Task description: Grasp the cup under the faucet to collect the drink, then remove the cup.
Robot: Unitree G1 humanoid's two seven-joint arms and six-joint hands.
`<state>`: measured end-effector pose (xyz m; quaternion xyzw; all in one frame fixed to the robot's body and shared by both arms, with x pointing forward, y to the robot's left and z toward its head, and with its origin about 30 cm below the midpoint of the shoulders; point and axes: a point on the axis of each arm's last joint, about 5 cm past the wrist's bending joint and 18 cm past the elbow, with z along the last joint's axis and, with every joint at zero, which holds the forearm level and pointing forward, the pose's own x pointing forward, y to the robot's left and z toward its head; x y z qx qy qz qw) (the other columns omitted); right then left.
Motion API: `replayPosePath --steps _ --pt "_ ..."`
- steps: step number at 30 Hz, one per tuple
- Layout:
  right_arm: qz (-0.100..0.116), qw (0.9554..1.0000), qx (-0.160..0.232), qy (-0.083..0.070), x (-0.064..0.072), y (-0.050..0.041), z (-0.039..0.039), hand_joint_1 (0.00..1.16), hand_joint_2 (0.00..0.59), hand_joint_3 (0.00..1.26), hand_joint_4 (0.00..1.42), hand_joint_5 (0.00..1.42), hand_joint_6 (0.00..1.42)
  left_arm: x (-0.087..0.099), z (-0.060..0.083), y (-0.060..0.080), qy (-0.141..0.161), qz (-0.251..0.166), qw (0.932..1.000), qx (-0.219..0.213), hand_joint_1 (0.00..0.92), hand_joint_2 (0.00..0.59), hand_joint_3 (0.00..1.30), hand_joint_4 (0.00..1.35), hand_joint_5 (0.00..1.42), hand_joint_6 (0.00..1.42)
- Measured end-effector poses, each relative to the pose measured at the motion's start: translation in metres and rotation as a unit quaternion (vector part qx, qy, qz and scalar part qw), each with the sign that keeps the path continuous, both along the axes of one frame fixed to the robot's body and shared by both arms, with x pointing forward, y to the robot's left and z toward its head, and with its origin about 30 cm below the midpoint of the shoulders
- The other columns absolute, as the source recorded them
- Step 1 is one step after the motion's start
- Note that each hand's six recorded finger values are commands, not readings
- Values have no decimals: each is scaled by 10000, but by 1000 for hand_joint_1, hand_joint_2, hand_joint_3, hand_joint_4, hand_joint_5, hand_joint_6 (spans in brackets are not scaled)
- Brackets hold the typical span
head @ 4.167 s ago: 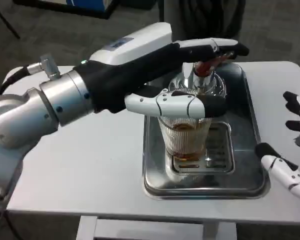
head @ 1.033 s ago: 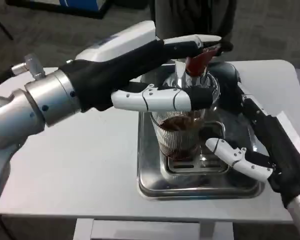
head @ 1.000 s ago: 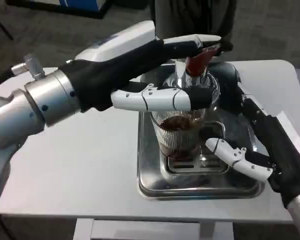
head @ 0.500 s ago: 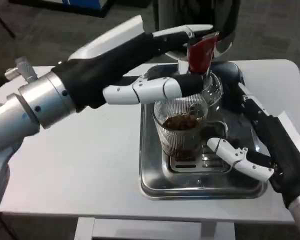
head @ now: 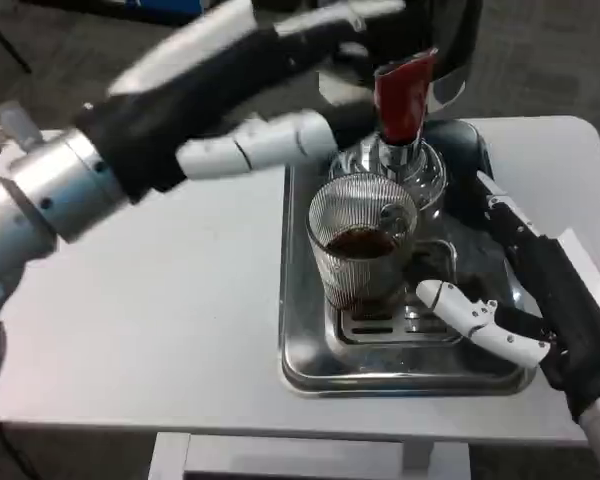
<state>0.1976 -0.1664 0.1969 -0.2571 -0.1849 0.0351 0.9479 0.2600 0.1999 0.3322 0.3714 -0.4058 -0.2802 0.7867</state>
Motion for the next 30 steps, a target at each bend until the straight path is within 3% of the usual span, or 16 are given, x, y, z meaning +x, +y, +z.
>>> replayPosePath --steps 2,13,17,20,30 --pt "-1 10000 0 0 0 -1 0 541 275 86 73 122 143 -34 42 22 -150 -15 9997 -169 0 106 169 157 270 255" --pt "15 10000 6 -59 -20 5 17 541 275 86 76 130 143 -153 111 56 -363 -108 9984 -414 0 106 203 206 306 304" --pt "10 10000 16 -85 -32 2 25 541 275 86 76 132 144 -350 102 183 -572 44 9968 -557 0 107 222 230 329 320" --pt "17 10000 22 -95 -37 4 28 541 275 86 76 132 145 -472 73 266 -632 199 9963 -554 0 107 223 231 331 323" --pt "39 9999 54 -76 -42 9 24 541 275 86 76 133 165 -765 -209 521 -330 961 9932 -566 0 107 234 238 342 339"
